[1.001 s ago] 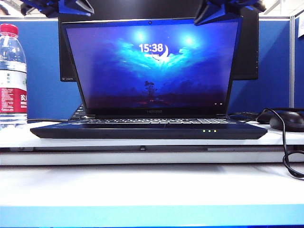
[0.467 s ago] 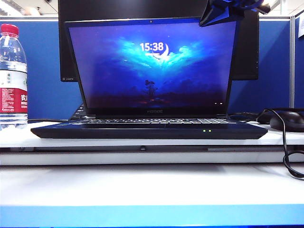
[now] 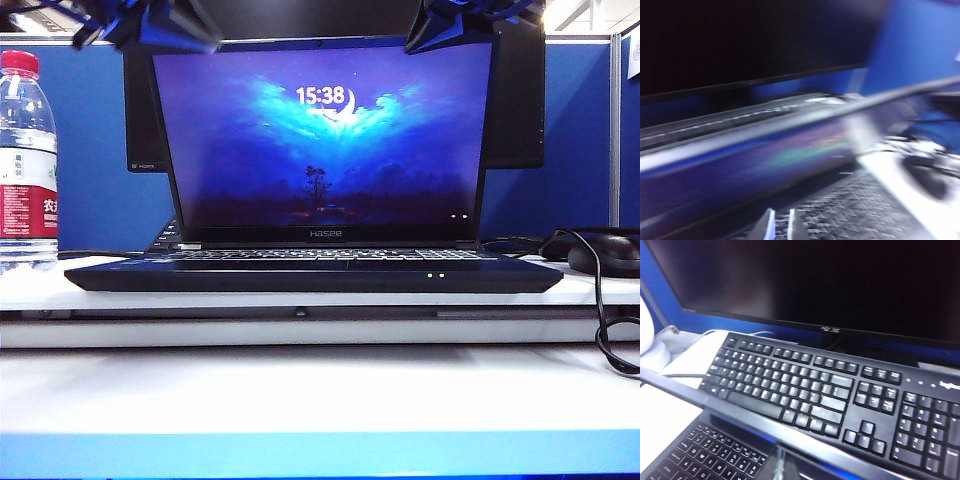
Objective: Open the lid of the black laptop.
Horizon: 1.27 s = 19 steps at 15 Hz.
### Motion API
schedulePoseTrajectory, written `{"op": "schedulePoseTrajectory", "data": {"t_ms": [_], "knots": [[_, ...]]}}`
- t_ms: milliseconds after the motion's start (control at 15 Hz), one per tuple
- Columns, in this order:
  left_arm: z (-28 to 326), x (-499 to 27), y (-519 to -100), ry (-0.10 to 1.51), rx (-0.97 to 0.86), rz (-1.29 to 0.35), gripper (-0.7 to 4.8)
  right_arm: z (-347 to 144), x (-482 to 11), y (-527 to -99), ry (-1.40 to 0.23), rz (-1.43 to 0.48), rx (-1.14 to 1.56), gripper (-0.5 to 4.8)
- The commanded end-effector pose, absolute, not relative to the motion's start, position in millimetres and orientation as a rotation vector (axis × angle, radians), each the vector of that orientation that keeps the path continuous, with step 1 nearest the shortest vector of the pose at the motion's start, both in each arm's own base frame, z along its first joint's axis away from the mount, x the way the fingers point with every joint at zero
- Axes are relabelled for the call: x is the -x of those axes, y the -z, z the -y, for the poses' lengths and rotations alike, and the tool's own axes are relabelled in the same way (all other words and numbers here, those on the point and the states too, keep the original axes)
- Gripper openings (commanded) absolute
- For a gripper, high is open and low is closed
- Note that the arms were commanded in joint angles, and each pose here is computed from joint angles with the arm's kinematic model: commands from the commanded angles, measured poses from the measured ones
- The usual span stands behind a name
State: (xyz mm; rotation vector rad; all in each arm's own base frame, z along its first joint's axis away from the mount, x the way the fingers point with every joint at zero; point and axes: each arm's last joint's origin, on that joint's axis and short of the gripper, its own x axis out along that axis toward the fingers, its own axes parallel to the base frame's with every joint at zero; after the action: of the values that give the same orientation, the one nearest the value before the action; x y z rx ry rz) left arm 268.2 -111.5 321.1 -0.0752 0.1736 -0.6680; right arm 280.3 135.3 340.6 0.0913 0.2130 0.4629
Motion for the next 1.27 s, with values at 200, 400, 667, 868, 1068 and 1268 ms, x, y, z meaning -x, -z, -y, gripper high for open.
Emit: {"op": "schedulePoseTrajectory", "data": {"t_ms": [200,400,667,868,1068,1268], "knots": [[117,-286,-313,0.624,0.077,-0.114,0.53,-134,-282,-358,-0.455,-0.093,-0.109,-0.01],[118,-292,-314,0.583,0.081,-0.057,0.53,-135,-285,-355,-0.436,-0.094,-0.101,-0.01],[122,-308,-315,0.514,0.076,-0.029,0.53,-137,-290,-351,-0.436,-0.091,-0.093,-0.01],[122,-311,-326,0.503,0.081,0.014,0.53,-135,-292,-351,-0.422,-0.080,-0.086,-0.01],[125,-320,-336,0.496,0.084,0.041,0.53,-123,-297,-352,-0.386,-0.073,-0.089,-0.01],[129,-332,-331,0.497,0.083,0.030,0.53,-115,-301,-353,-0.366,-0.060,-0.091,-0.01]]}}
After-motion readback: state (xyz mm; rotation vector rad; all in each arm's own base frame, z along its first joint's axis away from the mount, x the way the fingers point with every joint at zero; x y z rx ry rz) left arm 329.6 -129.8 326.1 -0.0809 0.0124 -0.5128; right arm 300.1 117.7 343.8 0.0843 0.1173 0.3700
